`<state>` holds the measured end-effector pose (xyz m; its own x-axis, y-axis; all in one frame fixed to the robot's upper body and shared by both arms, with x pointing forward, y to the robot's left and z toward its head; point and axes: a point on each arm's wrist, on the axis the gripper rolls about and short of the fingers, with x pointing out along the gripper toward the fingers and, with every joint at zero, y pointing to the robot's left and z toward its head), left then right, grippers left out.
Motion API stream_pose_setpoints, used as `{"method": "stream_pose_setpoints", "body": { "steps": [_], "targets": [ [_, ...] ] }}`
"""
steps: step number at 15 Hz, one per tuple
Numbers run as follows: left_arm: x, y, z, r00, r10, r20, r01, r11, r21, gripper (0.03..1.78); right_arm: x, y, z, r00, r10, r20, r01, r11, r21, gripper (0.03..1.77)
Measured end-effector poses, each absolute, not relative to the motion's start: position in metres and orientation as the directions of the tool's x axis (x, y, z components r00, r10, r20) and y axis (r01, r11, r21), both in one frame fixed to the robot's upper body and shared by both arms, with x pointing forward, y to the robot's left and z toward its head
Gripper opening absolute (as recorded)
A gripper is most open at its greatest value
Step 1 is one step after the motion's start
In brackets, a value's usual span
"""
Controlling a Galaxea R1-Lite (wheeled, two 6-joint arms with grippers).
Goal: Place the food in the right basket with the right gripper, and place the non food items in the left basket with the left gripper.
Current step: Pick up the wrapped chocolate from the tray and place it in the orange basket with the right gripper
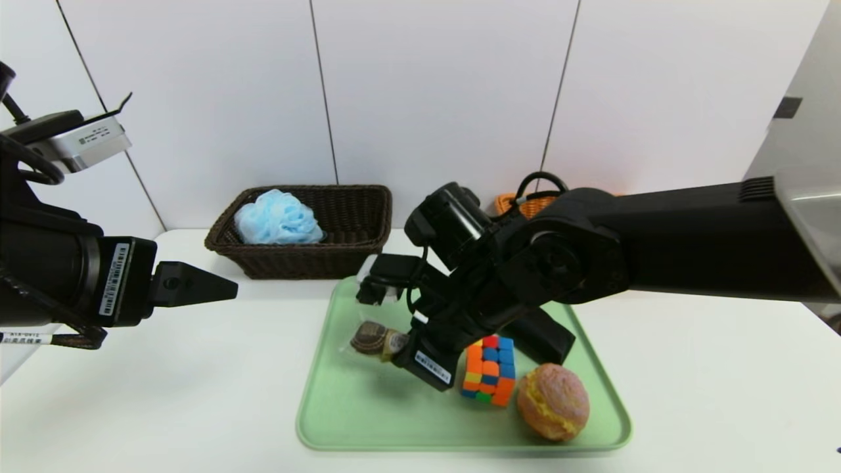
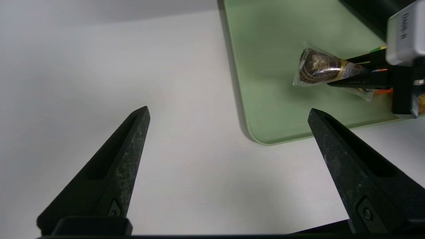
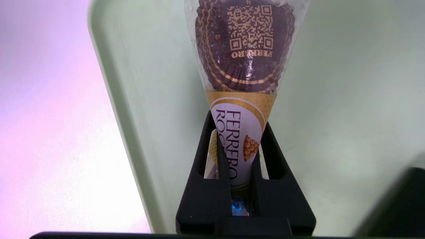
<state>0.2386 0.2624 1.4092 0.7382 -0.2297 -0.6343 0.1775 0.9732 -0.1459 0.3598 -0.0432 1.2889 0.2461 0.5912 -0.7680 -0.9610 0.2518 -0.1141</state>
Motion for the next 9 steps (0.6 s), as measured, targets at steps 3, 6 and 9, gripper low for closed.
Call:
{"method": "stream_pose_setpoints", "body": {
  "steps": [3,6,9],
  "targets": [
    [0.238,0.263,1.41,0.741,-0.23,-0.631,0.177,0.973,-0.147,1.69,0.355,-0.054,1.327,0.329,0.666,-0.669,-0.94,0.299,-0.164,0.19],
    [0.236,0.264,1.411,0.745,-0.231,-0.625,0.177,0.973,-0.149,1.69,0.354,-0.079,1.361,0.411,0.693,-0.593,-0.91,0.354,-0.217,0.19],
    [0.236,0.264,1.413,0.748,-0.235,-0.62,0.18,0.972,-0.151,1.69,0.359,-0.11,1.386,0.497,0.684,-0.535,-0.867,0.413,-0.277,0.19]
  ]
}}
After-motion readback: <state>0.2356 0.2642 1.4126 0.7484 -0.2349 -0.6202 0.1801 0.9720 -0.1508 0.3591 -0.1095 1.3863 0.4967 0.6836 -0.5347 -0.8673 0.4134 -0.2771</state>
